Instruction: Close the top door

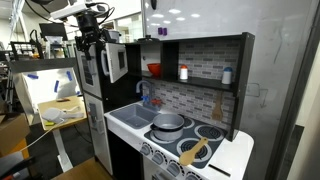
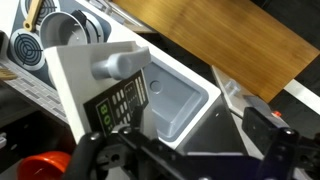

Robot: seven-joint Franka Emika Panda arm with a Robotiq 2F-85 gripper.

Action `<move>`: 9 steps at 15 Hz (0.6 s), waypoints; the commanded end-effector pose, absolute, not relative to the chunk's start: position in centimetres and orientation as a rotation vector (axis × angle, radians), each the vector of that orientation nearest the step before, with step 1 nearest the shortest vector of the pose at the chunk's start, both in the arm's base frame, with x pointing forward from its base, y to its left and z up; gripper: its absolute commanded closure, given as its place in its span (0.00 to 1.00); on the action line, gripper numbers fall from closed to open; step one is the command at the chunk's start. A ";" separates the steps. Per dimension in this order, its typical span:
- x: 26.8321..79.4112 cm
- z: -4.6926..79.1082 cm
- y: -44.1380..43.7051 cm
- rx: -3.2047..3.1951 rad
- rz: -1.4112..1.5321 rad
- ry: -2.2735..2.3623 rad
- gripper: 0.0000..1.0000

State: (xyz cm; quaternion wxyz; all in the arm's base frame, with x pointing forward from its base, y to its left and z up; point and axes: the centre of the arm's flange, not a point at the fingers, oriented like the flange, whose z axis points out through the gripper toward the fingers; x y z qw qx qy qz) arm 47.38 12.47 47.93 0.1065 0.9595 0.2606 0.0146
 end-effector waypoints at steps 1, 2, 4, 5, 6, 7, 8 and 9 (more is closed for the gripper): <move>47.0 47.7 9.8 2.797 0.164 0.756 0.00; 47.0 47.6 9.1 2.790 0.196 0.740 0.00; 47.0 47.3 8.1 2.775 0.246 0.725 0.00; 47.1 47.1 7.7 2.763 0.278 0.722 0.00; 47.1 46.9 7.4 2.752 0.309 0.719 0.00; 47.1 46.8 7.1 2.745 0.338 0.718 0.00; 47.2 46.6 6.9 2.740 0.371 0.714 0.00; 47.3 46.5 6.6 2.735 0.406 0.707 0.00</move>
